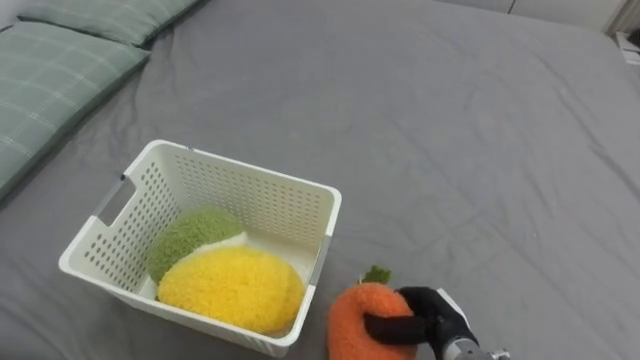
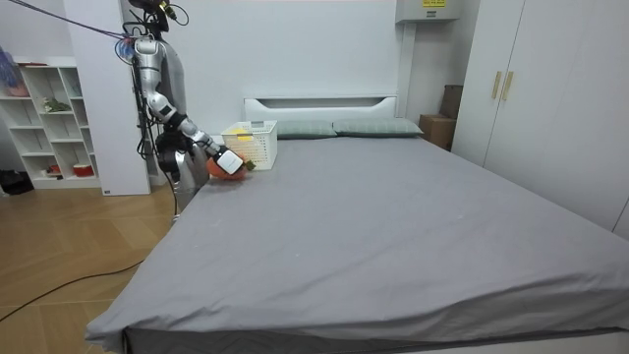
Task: Collect toys from the bed
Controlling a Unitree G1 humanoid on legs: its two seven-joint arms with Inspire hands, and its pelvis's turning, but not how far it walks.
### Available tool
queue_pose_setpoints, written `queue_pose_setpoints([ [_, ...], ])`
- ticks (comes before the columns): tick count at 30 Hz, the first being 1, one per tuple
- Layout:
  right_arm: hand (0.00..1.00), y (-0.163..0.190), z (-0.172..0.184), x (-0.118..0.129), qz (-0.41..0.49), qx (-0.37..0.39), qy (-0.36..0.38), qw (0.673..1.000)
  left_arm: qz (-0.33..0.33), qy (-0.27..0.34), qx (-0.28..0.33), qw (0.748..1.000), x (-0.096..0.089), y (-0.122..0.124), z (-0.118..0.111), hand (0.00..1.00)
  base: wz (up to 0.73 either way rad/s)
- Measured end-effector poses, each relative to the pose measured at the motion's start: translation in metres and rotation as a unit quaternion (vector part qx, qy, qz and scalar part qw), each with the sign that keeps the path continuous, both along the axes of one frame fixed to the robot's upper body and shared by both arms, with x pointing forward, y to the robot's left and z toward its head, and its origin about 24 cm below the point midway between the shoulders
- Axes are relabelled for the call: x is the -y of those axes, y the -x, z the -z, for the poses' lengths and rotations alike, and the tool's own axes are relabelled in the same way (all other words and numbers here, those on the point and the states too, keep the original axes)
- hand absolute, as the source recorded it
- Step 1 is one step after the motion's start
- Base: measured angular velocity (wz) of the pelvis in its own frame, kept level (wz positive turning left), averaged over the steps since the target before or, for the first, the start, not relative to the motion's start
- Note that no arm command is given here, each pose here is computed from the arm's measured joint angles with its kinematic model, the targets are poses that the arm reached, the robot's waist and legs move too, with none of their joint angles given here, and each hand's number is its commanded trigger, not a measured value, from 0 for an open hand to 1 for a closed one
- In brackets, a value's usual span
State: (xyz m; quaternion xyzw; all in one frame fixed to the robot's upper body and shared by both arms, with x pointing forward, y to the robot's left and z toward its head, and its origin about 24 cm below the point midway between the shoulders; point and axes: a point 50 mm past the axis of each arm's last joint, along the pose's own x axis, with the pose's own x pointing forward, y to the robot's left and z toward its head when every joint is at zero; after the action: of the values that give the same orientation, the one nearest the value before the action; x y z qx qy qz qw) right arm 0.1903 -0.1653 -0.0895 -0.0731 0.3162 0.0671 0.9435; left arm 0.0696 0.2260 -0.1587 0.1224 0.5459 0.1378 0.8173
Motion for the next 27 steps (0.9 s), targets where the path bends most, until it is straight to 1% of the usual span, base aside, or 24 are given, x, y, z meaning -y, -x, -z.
queue_pose_setpoints([
  [3, 1.0, -0.016, -0.022, -0.003, 0.003, 0.058, -0.009, 0.998, -0.004, -0.003, -0.005, 1.0, -0.001, 0.003, 0.001, 0.0, -0.02],
  [9, 1.0, -0.037, -0.058, 0.006, 0.019, 0.141, -0.012, 0.99, -0.022, -0.012, -0.011, 1.0, -0.006, 0.01, 0.001, 0.0, 0.0],
  [13, 1.0, -0.049, -0.075, 0.017, 0.056, 0.176, -0.033, 0.982, -0.028, -0.017, -0.015, 0.999, -0.01, 0.013, 0.001, 0.0, 0.0],
  [17, 1.0, -0.059, -0.09, 0.022, 0.073, 0.208, -0.029, 0.975, -0.038, -0.018, -0.017, 0.999, -0.012, 0.015, 0.001, 0.0, 0.0],
  [23, 1.0, -0.07, -0.125, 0.015, 0.067, 0.282, -0.034, 0.957, -0.03, -0.023, -0.019, 0.999, -0.013, 0.014, 0.0, 0.0, 0.01],
  [27, 1.0, -0.078, -0.162, 0.006, 0.035, 0.357, -0.02, 0.933, -0.005, -0.035, -0.024, 0.999, -0.015, 0.013, 0.0, 0.0, 0.0],
])
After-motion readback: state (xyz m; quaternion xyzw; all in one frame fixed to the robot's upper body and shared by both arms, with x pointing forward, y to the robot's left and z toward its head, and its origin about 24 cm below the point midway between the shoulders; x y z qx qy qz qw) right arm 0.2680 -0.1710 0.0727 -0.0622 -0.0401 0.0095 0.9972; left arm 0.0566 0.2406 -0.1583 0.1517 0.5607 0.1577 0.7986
